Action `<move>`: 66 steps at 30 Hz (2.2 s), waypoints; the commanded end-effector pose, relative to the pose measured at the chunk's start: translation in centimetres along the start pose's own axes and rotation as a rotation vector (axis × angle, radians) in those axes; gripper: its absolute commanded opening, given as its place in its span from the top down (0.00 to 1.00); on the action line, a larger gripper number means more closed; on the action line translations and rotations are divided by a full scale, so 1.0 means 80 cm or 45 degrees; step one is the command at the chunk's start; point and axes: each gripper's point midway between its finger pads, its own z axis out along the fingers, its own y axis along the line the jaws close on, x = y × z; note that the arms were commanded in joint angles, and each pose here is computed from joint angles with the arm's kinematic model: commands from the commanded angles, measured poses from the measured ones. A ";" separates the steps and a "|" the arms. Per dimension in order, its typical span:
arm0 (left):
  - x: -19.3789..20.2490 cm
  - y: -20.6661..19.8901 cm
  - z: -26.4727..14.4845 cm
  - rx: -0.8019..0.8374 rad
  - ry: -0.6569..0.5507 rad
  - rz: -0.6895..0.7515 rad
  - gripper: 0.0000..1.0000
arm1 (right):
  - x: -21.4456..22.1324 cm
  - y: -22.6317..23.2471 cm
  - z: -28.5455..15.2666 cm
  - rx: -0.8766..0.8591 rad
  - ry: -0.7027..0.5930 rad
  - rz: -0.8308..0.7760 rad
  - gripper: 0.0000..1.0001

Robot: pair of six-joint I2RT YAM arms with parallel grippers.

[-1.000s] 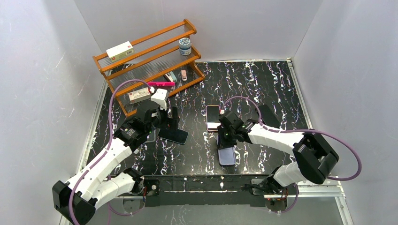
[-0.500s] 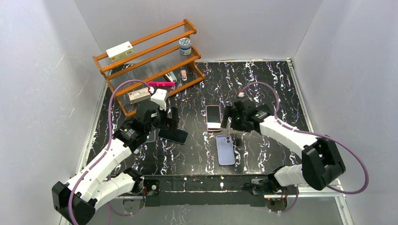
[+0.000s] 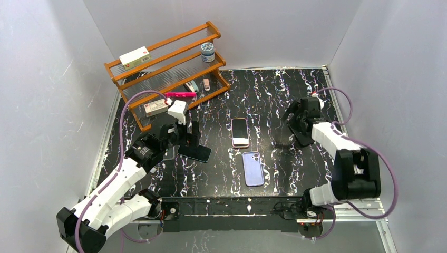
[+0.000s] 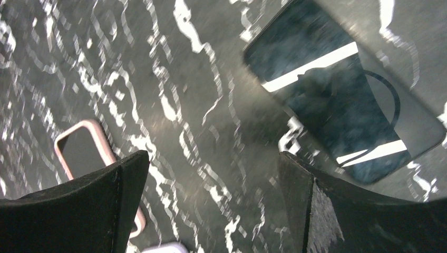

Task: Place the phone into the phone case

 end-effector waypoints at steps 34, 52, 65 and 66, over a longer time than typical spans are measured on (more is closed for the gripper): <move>0.002 0.003 -0.004 -0.010 -0.004 0.005 0.02 | -0.026 -0.013 0.100 -0.228 0.134 0.143 0.06; 0.000 0.004 -0.004 -0.017 -0.011 0.000 0.02 | 0.123 -0.003 0.034 -0.119 0.551 0.097 0.19; 0.001 0.003 -0.005 -0.013 -0.010 -0.004 0.02 | 0.136 -0.042 -0.028 0.123 0.551 0.248 0.21; 0.000 0.003 -0.005 -0.012 -0.012 -0.004 0.02 | 0.130 -0.042 -0.031 0.139 0.535 0.260 0.20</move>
